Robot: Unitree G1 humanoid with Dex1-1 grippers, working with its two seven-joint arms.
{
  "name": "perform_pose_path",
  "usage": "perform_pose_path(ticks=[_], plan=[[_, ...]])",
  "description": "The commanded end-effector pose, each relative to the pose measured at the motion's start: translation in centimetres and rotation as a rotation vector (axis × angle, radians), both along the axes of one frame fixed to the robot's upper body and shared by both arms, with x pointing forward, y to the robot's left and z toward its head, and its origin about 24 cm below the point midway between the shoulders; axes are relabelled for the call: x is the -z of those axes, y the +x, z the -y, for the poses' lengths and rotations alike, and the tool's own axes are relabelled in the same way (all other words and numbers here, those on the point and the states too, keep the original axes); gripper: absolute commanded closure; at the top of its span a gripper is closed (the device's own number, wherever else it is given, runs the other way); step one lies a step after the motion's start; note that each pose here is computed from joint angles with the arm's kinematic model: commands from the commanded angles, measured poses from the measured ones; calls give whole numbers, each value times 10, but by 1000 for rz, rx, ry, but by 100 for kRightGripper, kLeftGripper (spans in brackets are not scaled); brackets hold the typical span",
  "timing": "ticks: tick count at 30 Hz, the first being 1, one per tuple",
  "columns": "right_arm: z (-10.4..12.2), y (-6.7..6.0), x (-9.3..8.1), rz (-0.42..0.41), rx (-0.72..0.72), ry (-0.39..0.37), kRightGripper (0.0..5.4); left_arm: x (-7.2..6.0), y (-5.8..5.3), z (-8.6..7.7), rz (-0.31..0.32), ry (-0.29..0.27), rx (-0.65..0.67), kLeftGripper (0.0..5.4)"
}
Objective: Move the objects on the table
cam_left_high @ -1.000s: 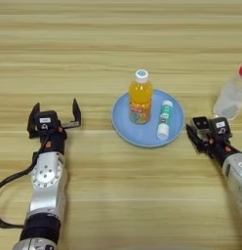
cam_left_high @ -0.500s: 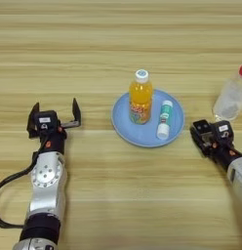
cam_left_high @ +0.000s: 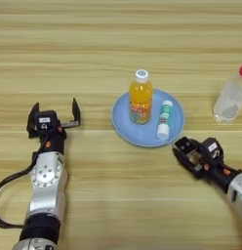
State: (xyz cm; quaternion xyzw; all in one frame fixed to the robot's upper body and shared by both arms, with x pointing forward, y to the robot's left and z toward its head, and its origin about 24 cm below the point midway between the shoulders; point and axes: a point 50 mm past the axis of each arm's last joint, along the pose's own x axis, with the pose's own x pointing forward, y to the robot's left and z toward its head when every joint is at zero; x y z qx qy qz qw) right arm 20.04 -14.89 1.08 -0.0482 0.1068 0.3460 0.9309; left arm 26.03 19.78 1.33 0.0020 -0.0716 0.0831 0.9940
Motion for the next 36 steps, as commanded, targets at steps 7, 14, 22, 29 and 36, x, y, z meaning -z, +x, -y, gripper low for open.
perform_pose_path(ticks=[7,14,22,29,36], plan=[[-27,-9,0,21,-157,25,292,0,-1,-1,-6,12,-1,0],[-65,-15,7,-7,-266,62,292,-1,-1,-1,-5,12,1,0],[-88,-19,14,-32,-321,77,292,0,0,0,-5,12,2,0],[-79,-9,-1,45,-254,132,200,0,0,0,-7,11,3,0],[-62,-1,-20,126,-172,175,109,1,1,-1,-10,12,2,0]])
